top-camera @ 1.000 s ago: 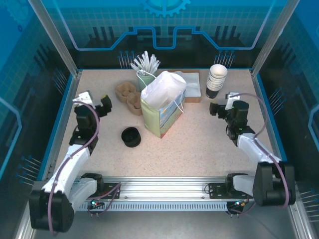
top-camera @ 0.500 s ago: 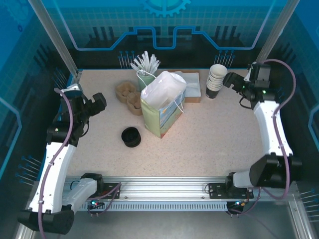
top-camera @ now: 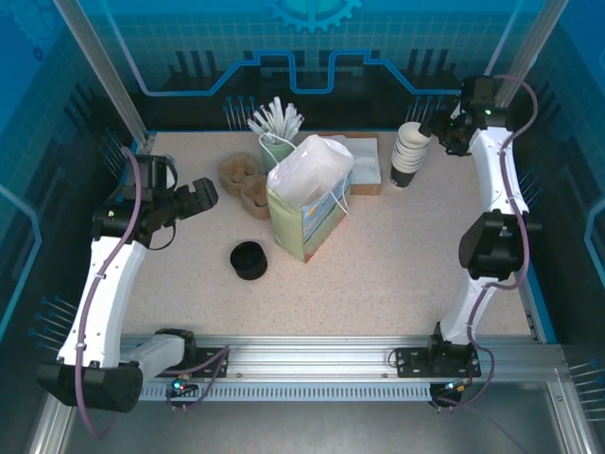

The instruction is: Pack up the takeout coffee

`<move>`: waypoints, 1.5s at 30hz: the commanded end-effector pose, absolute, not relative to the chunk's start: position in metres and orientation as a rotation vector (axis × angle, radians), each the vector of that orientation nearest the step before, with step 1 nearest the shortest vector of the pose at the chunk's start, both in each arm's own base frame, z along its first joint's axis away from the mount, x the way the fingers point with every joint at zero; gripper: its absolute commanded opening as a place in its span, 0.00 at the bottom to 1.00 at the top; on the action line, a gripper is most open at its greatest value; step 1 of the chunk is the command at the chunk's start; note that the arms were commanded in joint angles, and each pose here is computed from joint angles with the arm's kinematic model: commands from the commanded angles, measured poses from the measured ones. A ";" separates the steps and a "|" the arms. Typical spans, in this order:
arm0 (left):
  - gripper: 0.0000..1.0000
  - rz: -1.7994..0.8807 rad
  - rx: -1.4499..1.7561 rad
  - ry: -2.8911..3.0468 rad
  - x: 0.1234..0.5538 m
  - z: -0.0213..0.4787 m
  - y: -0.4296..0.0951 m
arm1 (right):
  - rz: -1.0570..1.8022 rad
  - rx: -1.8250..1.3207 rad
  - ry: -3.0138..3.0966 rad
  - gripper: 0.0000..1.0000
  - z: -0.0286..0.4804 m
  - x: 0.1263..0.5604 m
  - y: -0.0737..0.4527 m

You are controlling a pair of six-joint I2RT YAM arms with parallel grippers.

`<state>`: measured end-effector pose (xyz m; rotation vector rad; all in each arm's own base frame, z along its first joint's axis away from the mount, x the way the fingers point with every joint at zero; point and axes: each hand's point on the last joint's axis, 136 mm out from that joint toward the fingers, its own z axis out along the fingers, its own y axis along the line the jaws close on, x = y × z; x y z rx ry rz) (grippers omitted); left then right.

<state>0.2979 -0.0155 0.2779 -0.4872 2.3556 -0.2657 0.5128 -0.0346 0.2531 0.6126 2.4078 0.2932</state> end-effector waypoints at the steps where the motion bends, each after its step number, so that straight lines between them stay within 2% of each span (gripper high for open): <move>1: 0.99 -0.303 -0.458 2.369 0.298 0.284 -0.021 | 0.281 0.604 2.455 0.65 0.251 0.516 -0.031; 4: 0.99 -0.303 -0.460 2.375 0.302 0.281 -0.021 | 0.282 0.593 2.464 0.59 0.248 0.524 -0.031; 13: 0.99 -0.303 -0.463 2.379 0.307 0.278 -0.022 | 0.272 0.585 2.476 0.53 0.235 0.537 -0.032; 22: 0.99 -0.299 -0.470 2.393 0.309 0.273 -0.021 | 0.285 0.565 2.497 0.36 0.225 0.544 -0.030; 28: 0.99 -0.299 -0.471 2.395 0.309 0.273 -0.021 | 0.289 0.563 2.502 0.32 0.221 0.546 -0.030; 35: 0.99 -0.297 -0.471 2.398 0.308 0.273 -0.021 | 0.285 0.546 2.497 0.09 0.226 0.546 -0.028; 40: 0.99 -0.298 -0.473 2.400 0.307 0.273 -0.021 | 0.278 0.535 2.489 0.00 0.235 0.541 -0.027; 45: 0.99 -0.301 -0.471 2.402 0.304 0.276 -0.022 | 0.292 0.512 2.461 0.00 0.256 0.534 -0.023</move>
